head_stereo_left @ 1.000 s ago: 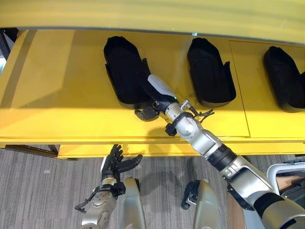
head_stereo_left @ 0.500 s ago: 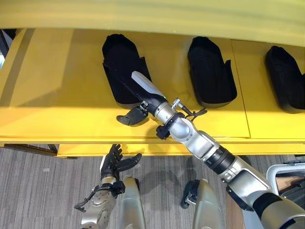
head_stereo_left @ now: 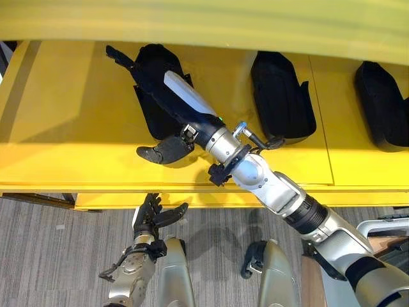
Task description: Move parts from the plastic box to the shelf.
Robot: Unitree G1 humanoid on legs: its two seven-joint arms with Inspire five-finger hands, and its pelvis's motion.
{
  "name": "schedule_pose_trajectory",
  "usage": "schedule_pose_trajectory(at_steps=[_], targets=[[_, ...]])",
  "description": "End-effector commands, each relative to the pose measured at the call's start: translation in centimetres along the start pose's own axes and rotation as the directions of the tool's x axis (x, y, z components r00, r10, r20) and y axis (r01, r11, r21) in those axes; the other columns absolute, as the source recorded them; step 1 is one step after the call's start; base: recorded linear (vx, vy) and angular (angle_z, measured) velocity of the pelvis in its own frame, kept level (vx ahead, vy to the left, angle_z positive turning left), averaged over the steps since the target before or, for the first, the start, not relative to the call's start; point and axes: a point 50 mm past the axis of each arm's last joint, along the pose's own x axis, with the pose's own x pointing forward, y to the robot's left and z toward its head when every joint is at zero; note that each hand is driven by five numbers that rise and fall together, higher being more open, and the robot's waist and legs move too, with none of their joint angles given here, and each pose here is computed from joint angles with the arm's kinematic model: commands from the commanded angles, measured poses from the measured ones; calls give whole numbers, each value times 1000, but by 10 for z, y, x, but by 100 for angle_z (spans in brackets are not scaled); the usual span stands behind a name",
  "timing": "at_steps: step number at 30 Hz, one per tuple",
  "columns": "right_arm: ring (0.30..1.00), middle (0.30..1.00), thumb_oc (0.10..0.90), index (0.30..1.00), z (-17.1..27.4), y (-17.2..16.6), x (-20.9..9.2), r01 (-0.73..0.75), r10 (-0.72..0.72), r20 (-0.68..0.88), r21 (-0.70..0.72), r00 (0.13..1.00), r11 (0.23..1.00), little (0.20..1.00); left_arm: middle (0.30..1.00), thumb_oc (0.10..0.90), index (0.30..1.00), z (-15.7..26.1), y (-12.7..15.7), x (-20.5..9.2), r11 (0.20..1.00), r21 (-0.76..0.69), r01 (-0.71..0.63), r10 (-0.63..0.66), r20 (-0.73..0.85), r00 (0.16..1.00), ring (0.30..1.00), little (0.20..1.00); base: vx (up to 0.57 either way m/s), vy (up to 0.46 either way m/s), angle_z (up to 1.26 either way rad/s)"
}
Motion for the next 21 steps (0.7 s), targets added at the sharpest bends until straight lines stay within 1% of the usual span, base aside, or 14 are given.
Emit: schedule_pose_trajectory(at_steps=[1, 3, 6, 9, 11, 12, 13, 14, 15, 18, 19, 20, 21], targets=[[1000, 1000, 900, 1000, 80, -31, 26, 141, -145, 390, 39, 909, 989, 1000, 1000, 900, 1000, 24, -6, 3, 999, -12, 42, -40, 128, 991, 1000, 1000, 0, 0, 0], [1000, 1000, 900, 1000, 82, -41, 30, 191, -181, 398, 13, 899, 981, 1000, 1000, 900, 1000, 24, -6, 3, 999, -6, 46, -45, 128, 991, 1000, 1000, 0, 0, 0], [1000, 1000, 900, 1000, 82, -43, 34, 202, -184, 396, -4, 900, 979, 1000, 1000, 900, 1000, 25, -6, 3, 999, -4, 52, -51, 131, 990, 1000, 1000, 0, 0, 0], [1000, 1000, 900, 1000, 81, -47, 46, 216, -201, 373, 2, 906, 976, 1000, 1000, 900, 1000, 25, -7, 4, 998, 1, 64, -64, 127, 990, 1000, 1000, 0, 0, 0], [1000, 1000, 900, 1000, 78, -46, 52, 208, -209, 349, 39, 914, 977, 1000, 1000, 900, 1000, 26, -7, 4, 997, 1, 71, -71, 129, 989, 1000, 1000, 0, 0, 0], [1000, 1000, 900, 1000, 68, -44, 62, 191, -210, 285, 94, 935, 977, 1000, 1000, 900, 1000, 26, -7, 3, 996, 1, 88, -87, 130, 988, 1000, 1000, 0, 0, 0], [1000, 1000, 900, 1000, 68, -44, 62, 191, -210, 285, 94, 935, 977, 1000, 1000, 900, 1000, 26, -7, 3, 996, 1, 87, -87, 130, 988, 1000, 1000, 0, 0, 0], [1000, 1000, 900, 1000, 54, -46, 72, 204, -234, 193, 163, 953, 965, 1000, 1000, 900, 1000, 28, -6, 4, 995, 1, 100, -100, 135, 986, 1000, 1000, 0, 0, 0], [1000, 1000, 900, 1000, 43, -46, 78, 222, -244, 125, 171, 962, 960, 1000, 1000, 900, 1000, 29, -6, 4, 994, 3, 108, -108, 136, 985, 1000, 1000, 0, 0, 0], [1000, 1000, 900, 1000, 38, -46, 80, 229, -251, 95, 201, 963, 953, 1000, 1000, 900, 1000, 29, -6, 4, 994, 1, 111, -110, 135, 985, 1000, 1000, 0, 0, 0], [1000, 1000, 900, 1000, 32, -47, 83, 245, -265, 55, 243, 963, 939, 1000, 1000, 900, 1000, 29, -6, 4, 994, -2, 113, -112, 135, 985, 1000, 1000, 0, 0, 0], [1000, 1000, 900, 1000, 20, -49, 86, 284, -291, -28, 321, 956, 903, 1000, 1000, 900, 1000, 29, -7, 4, 992, -3, 123, -122, 129, 984, 1000, 1000, 0, 0, 0], [1000, 1000, 900, 1000, 16, -50, 86, 296, -296, -53, 340, 954, 893, 1000, 1000, 900, 1000, 30, -7, 4, 992, -3, 126, -124, 132, 983, 1000, 1000, 79, -5, 3]])
